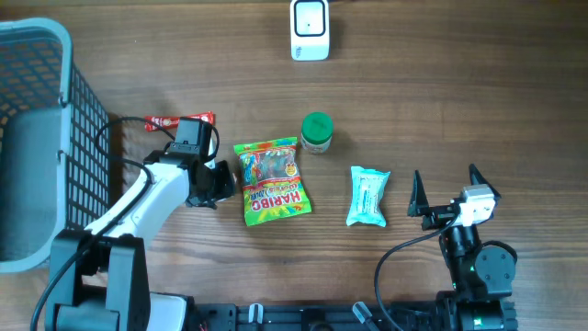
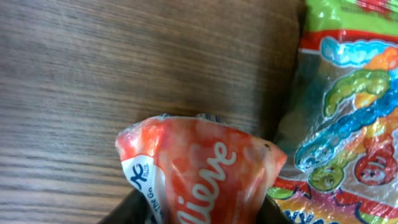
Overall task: Scan the item barcode
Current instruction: 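Lift the red-white packet out and place it near the Nescafé stick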
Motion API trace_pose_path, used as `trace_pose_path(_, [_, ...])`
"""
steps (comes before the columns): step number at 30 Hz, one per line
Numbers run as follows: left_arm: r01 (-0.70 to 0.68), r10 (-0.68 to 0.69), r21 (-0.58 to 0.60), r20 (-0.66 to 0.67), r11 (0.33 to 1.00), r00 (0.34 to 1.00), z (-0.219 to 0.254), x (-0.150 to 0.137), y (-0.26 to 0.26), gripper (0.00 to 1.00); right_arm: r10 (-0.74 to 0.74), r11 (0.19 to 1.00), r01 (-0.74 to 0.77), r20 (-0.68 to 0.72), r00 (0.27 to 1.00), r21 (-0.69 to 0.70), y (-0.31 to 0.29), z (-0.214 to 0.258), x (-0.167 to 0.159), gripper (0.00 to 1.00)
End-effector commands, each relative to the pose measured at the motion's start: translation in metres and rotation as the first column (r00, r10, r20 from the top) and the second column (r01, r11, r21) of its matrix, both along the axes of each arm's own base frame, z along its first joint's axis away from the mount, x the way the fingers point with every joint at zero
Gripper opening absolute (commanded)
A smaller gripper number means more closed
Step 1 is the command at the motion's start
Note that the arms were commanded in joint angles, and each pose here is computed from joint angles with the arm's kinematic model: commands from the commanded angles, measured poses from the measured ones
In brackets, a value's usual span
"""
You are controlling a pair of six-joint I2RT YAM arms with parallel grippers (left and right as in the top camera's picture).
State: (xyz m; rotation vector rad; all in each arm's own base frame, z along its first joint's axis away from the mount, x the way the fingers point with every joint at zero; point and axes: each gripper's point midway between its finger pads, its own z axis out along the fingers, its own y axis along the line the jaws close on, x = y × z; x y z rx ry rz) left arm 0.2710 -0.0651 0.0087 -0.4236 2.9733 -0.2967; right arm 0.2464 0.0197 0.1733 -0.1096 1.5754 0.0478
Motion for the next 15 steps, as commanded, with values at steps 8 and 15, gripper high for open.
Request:
trace_pose_path(8, [0.052,0.029,-0.137,0.530,0.989,0.847,0.193,0.077,-0.029,1.00,-0.008,1.000,0.008,0.008,1.000,-0.010,-0.001,0.001,0.000,1.00])
trace_pose_path(15, [0.108,0.088,-0.118,0.965,0.987,0.249,0.455,0.088,-0.018,1.00,-0.008,1.000,0.008,0.008,1.000,-0.010,-0.001,0.001,0.000,1.00])
